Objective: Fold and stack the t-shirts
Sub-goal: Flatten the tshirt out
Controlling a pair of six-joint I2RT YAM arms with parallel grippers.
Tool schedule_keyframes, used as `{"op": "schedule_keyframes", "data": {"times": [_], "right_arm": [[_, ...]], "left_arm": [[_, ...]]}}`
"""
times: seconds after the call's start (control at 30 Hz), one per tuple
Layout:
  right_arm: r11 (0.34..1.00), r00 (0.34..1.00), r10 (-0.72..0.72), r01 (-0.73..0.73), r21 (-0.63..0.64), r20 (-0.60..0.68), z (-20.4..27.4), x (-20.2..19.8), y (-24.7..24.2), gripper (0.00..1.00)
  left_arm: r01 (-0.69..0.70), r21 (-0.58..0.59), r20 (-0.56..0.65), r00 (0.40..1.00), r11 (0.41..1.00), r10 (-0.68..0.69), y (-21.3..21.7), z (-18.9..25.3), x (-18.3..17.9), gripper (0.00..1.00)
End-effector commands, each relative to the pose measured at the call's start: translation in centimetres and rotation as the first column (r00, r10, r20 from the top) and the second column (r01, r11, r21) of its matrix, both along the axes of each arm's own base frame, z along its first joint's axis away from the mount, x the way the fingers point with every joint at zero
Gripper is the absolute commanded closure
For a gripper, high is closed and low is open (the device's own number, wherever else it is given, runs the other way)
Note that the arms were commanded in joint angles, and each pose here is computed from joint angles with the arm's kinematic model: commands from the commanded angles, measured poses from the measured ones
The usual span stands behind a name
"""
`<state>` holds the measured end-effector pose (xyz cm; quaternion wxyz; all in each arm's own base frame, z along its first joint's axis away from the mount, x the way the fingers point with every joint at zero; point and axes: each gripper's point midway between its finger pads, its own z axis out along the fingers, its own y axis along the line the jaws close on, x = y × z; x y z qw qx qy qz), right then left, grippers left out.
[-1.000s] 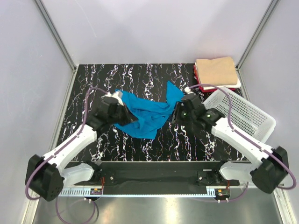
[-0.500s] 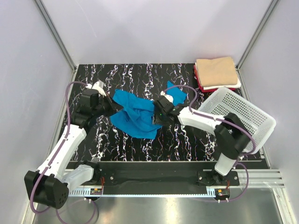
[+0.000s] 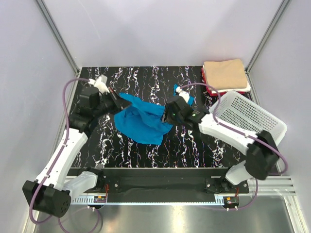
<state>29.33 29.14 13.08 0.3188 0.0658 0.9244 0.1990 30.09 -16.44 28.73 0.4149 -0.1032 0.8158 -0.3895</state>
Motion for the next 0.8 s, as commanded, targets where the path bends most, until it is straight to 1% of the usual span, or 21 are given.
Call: {"op": "schedule_keyframes", "data": {"times": [0.0,0.03,0.07,0.1,0.13,0.2,0.23,0.27,0.33,0.37,0.43,0.47,0.53,0.57,0.6,0.63,0.67,0.7,0.77], "right_arm": [[0.996,0.997,-0.045,0.039,0.086,0.063,4.1,-0.3,-0.9,0.45],[0.995,0.998,-0.035,0.029,0.100,0.053,4.3,-0.8,-0.7,0.45],[0.992,1.000,-0.019,0.016,0.125,0.021,4.1,-1.7,-0.6,0.45],[0.992,1.000,-0.012,0.012,0.123,0.001,3.7,-2.2,-0.7,0.45],[0.992,1.000,-0.017,0.019,0.123,-0.014,3.5,-2.7,-1.1,0.45],[0.993,0.998,-0.027,0.034,0.111,-0.065,1.8,-3.7,-1.7,0.45],[0.994,0.996,-0.029,0.037,0.104,-0.079,1.2,-4.0,-1.9,0.45],[0.994,0.995,-0.041,0.049,0.093,-0.094,0.4,-4.2,-2.2,0.45],[0.996,0.992,-0.050,0.057,0.062,-0.115,-0.9,-4.1,-2.3,0.45],[0.997,0.993,-0.049,0.054,0.054,-0.104,-0.8,-3.6,-2.0,0.45],[0.999,0.993,-0.054,0.054,0.003,-0.104,-2.0,-2.7,-1.9,0.46],[0.999,0.996,-0.045,0.044,-0.013,-0.081,-1.6,-1.9,-1.6,0.46],[0.999,0.994,-0.036,0.035,-0.006,-0.101,-1.7,-1.6,-0.8,0.48],[0.999,0.993,-0.016,0.021,0.035,-0.113,-0.9,-1.8,0.1,0.48],[0.998,0.992,-0.016,0.024,0.061,-0.127,-0.6,-2.0,0.5,0.49],[0.995,0.990,-0.016,0.029,0.094,-0.137,-0.2,-2.1,0.9,0.48],[0.987,0.984,-0.017,0.044,0.152,-0.176,0.0,-2.6,1.8,0.45],[0.983,0.980,-0.017,0.053,0.178,-0.198,-0.1,-2.9,2.2,0.45],[0.979,0.973,-0.012,0.058,0.196,-0.231,-0.6,-3.6,2.6,0.44]], "left_arm": [[0.070,-0.037,-0.047,0.996,0.997,-0.072,-1.5,-2.4,-2.5,1.00],[0.093,-0.039,-0.086,0.992,0.995,-0.096,-2.0,-4.2,-3.8,1.00],[0.095,-0.039,-0.105,0.990,0.995,-0.099,-2.3,-5.1,-4.5,1.00],[0.104,-0.038,-0.127,0.986,0.994,-0.108,-2.7,-6.1,-5.3,1.00],[0.145,-0.038,-0.160,0.976,0.989,-0.150,-3.8,-7.8,-7.4,1.00],[0.125,-0.005,-0.188,0.974,0.992,-0.124,-4.1,-10.0,-8.9,1.00],[0.169,0.002,-0.209,0.964,0.986,-0.165,-5.2,-11.5,-11.4,1.00],[0.116,0.060,-0.229,0.968,0.991,-0.100,-4.4,-13.1,-11.8,1.00],[0.141,0.067,-0.268,0.956,0.988,-0.119,-5.0,-14.9,-14.3,1.00],[0.132,0.087,-0.284,0.953,0.987,-0.103,-4.6,-15.6,-14.7,1.00],[0.135,0.080,-0.276,0.955,0.988,-0.108,-4.4,-15.2,-15.0,1.00],[0.099,0.108,-0.255,0.964,0.989,-0.068,-3.8,-14.9,-14.4,1.00],[0.079,0.105,-0.197,0.979,0.991,-0.057,-3.7,-12.8,-13.6,1.00],[0.063,0.106,-0.171,0.984,0.992,-0.044,-3.7,-12.0,-13.1,1.00],[0.067,0.126,-0.169,0.985,0.990,-0.045,-3.8,-12.0,-12.8,1.00],[0.066,0.119,-0.155,0.987,0.991,-0.047,-4.1,-11.0,-12.4,1.00],[0.085,0.122,-0.169,0.984,0.989,-0.063,-4.5,-11.1,-12.4,1.00],[0.100,0.127,-0.186,0.980,0.987,-0.076,-4.9,-11.3,-12.5,1.00],[0.145,0.155,-0.248,0.963,0.977,-0.103,-5.3,-13.1,-13.2,1.00]]}}
